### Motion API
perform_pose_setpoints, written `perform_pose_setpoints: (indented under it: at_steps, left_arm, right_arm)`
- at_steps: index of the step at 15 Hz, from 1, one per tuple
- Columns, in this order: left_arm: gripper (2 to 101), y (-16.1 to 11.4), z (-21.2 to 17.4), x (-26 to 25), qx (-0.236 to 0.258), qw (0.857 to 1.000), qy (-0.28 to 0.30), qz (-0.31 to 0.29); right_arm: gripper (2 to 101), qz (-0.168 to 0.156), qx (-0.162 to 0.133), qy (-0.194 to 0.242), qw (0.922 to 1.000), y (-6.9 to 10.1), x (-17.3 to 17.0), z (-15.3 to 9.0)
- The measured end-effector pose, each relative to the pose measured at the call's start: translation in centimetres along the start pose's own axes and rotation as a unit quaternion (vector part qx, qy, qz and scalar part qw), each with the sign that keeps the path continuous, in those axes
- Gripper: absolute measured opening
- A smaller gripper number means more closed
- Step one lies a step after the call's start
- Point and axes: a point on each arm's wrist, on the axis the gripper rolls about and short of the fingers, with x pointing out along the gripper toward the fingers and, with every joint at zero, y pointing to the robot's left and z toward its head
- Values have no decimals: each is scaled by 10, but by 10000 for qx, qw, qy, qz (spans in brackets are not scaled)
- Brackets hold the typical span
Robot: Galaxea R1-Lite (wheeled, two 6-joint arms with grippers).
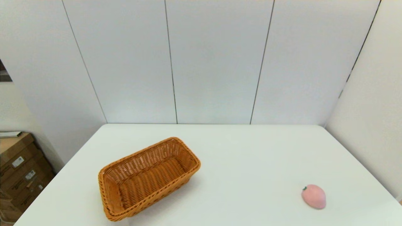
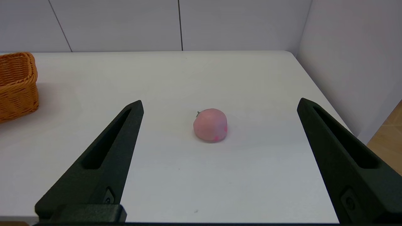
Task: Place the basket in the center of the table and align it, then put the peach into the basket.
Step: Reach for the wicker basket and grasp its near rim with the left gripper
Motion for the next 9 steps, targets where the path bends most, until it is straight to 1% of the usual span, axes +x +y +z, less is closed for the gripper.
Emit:
perform_pose_setpoints:
  at_steps: [9]
  left_arm:
    - [978,0,2,0,-9,10000,-32,11]
  right_arm:
    - [971,-2,-2,0,10000,0,0,0]
